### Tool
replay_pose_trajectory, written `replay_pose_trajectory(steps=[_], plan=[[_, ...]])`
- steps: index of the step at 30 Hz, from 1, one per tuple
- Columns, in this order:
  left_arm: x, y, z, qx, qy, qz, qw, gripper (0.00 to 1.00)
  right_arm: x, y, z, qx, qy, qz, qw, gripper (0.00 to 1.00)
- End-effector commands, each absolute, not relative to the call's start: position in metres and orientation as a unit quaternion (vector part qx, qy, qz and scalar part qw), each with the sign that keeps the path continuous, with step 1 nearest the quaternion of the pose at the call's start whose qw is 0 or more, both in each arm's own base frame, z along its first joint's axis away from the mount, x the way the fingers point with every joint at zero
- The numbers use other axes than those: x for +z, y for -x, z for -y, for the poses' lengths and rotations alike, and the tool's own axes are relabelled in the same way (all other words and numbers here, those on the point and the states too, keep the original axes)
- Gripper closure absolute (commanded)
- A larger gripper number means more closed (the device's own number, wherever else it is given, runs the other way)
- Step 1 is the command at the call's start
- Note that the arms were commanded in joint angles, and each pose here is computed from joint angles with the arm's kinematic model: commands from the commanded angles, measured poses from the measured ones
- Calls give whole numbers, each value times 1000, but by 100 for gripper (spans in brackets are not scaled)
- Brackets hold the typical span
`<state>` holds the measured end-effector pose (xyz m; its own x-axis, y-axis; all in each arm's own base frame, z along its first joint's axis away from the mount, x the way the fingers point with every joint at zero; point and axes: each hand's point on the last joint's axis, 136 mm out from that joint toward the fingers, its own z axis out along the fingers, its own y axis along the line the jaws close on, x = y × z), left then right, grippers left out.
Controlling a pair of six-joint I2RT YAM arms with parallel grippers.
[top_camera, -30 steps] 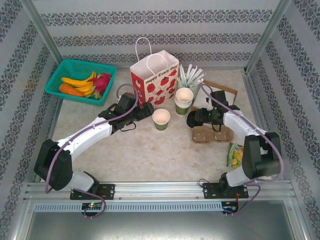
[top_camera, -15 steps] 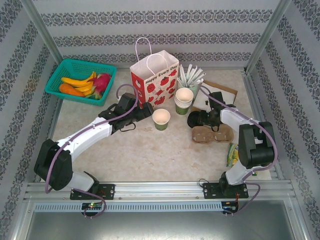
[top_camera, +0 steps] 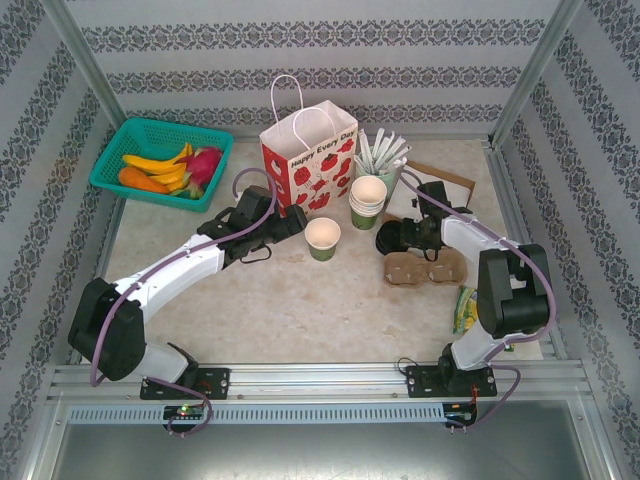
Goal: Pack the takeout coffee
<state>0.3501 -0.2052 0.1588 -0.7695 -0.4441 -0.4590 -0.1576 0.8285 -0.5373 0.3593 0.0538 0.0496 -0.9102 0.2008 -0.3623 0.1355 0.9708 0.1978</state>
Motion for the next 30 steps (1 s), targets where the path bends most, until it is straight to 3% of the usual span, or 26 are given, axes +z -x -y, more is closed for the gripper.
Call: replay_pose_trajectory(steps=[1,15,24,30], plan=[[162,-350,206,-235,163,-910,299,0,70,-365,-46,66,-77,-970,219,84],[184,-352,219,-277,112,-896,330,0,93,-363,-43,60,-71,-963,253,85],[211,-349,238,-312,31,-877,364,0,145,-352,-41,-27,-54,-934,353,86],[236,-347,258,-310,-9,-859,408,0,191,-341,-64,-32,-80,-905,416,87]])
